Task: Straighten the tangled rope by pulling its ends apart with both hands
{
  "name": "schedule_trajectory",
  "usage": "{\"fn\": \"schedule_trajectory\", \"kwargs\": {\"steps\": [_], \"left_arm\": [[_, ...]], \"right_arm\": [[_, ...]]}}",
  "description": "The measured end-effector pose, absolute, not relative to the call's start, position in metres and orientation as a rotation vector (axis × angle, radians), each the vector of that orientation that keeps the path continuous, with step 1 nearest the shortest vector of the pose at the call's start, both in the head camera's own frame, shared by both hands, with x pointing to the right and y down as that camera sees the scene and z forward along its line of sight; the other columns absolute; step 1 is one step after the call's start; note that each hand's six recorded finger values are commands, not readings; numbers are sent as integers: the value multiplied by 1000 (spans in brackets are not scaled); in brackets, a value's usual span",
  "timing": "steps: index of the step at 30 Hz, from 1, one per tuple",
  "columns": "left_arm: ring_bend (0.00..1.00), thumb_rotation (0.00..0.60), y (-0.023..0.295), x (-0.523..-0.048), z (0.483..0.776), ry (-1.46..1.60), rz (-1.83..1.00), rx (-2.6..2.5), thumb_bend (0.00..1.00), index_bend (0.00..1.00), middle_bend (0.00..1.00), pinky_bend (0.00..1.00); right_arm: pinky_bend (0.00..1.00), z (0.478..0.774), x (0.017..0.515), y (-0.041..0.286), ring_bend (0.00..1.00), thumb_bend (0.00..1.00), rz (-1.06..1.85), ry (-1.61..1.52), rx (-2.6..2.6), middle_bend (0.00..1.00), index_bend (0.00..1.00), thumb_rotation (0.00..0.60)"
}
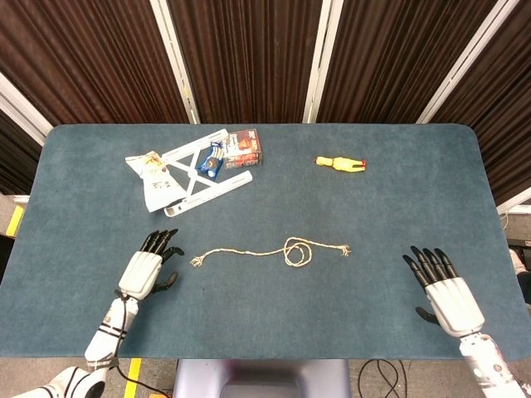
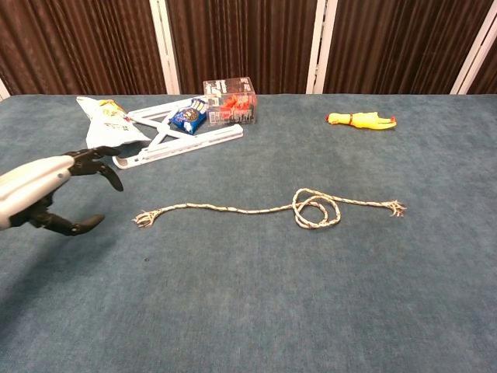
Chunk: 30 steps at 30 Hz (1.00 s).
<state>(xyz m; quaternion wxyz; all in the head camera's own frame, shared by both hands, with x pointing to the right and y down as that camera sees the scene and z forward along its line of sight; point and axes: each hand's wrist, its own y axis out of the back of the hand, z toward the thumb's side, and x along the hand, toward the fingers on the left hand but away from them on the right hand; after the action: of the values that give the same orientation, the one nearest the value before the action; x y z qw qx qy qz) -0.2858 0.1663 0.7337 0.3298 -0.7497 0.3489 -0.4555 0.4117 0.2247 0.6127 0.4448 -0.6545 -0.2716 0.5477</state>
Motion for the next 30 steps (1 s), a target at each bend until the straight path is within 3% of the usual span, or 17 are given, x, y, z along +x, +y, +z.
{"fn": "schedule_trajectory", "kwargs": {"steps": [13, 30], "left_arm": [[0, 600, 159, -255, 753, 925, -1240, -1963, 359, 395, 68, 84], [0, 584, 157, -231, 774, 895, -1306, -1925, 336, 443, 85, 103]], "right_arm": [[0, 641, 377, 196, 0, 125, 1372, -592, -1641, 0, 0, 600], [0, 640, 380, 197, 0, 125, 1362, -603, -1626, 0, 0, 600]]}}
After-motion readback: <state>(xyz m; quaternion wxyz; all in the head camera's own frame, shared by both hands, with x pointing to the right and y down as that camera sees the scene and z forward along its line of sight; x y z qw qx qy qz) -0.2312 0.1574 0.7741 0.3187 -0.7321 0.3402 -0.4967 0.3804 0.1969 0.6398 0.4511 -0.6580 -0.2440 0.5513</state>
